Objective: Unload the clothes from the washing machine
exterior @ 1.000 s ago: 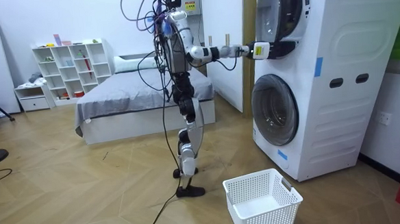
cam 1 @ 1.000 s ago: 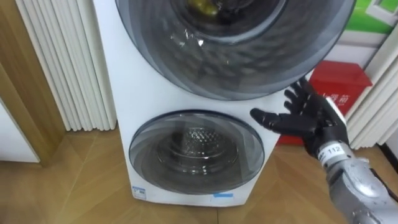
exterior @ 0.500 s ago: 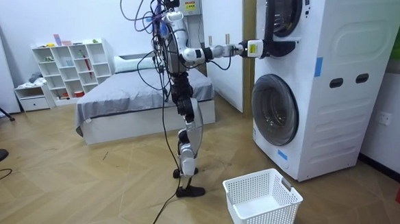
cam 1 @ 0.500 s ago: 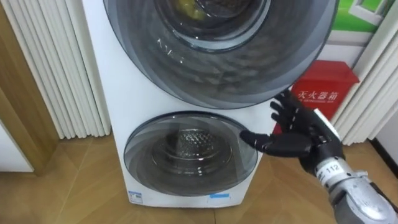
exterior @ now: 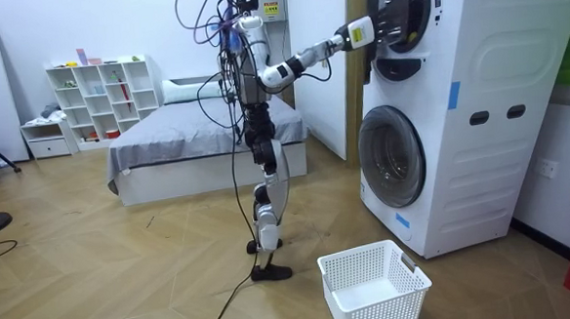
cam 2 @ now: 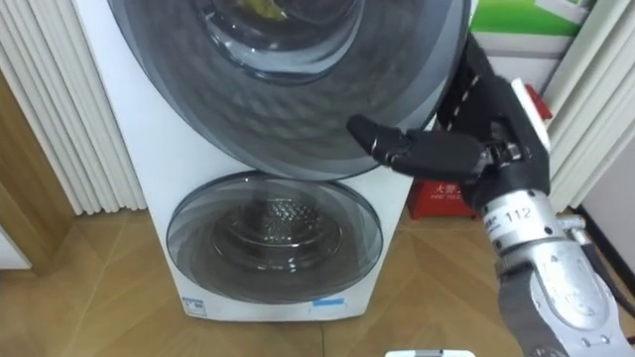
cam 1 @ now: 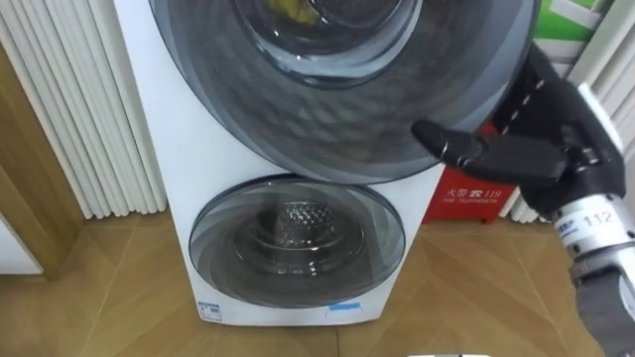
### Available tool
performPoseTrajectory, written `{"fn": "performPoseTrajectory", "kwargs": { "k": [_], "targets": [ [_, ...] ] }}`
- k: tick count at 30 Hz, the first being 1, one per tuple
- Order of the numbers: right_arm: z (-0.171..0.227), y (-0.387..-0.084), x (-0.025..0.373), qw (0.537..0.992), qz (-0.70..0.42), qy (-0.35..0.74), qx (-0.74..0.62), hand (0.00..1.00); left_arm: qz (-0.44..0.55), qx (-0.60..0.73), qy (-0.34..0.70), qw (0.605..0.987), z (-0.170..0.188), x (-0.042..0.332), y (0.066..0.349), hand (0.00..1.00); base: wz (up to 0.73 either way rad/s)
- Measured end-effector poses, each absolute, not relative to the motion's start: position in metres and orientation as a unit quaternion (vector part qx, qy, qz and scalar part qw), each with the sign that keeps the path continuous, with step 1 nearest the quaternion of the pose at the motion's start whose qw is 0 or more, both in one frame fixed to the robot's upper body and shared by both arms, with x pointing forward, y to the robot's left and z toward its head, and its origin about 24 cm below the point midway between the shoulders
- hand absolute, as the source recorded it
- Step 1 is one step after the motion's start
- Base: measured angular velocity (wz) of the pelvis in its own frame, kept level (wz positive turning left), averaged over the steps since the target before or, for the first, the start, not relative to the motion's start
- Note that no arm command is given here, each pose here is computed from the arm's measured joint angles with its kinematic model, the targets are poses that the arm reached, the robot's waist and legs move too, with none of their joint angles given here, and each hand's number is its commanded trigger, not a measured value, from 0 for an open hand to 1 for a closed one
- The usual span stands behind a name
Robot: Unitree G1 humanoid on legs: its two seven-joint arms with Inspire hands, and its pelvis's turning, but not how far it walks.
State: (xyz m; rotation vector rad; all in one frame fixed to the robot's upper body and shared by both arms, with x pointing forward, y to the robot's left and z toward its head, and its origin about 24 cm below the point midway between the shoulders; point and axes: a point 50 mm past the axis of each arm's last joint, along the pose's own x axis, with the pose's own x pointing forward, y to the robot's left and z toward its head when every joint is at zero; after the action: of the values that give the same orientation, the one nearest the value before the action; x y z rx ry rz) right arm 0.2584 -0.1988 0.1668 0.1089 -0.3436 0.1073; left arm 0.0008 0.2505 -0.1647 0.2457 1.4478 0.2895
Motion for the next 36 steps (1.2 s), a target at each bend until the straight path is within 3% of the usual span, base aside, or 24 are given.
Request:
{"fn": "performPoseTrajectory", "kwargs": {
  "k": [19,36],
  "targets": [
    [0.191,-0.192,0.253,0.966,0.094,-0.233,0.066,0.0,0.129,0.112,0.663,0.729,-0.165,-0.002,0.25,0.0,0.0],
    [0.167,-0.171,0.238,0.95,0.191,-0.229,0.089,0.0,0.086,0.151,0.659,0.732,-0.165,0.003,0.249,0.0,-0.07]
  ]
}}
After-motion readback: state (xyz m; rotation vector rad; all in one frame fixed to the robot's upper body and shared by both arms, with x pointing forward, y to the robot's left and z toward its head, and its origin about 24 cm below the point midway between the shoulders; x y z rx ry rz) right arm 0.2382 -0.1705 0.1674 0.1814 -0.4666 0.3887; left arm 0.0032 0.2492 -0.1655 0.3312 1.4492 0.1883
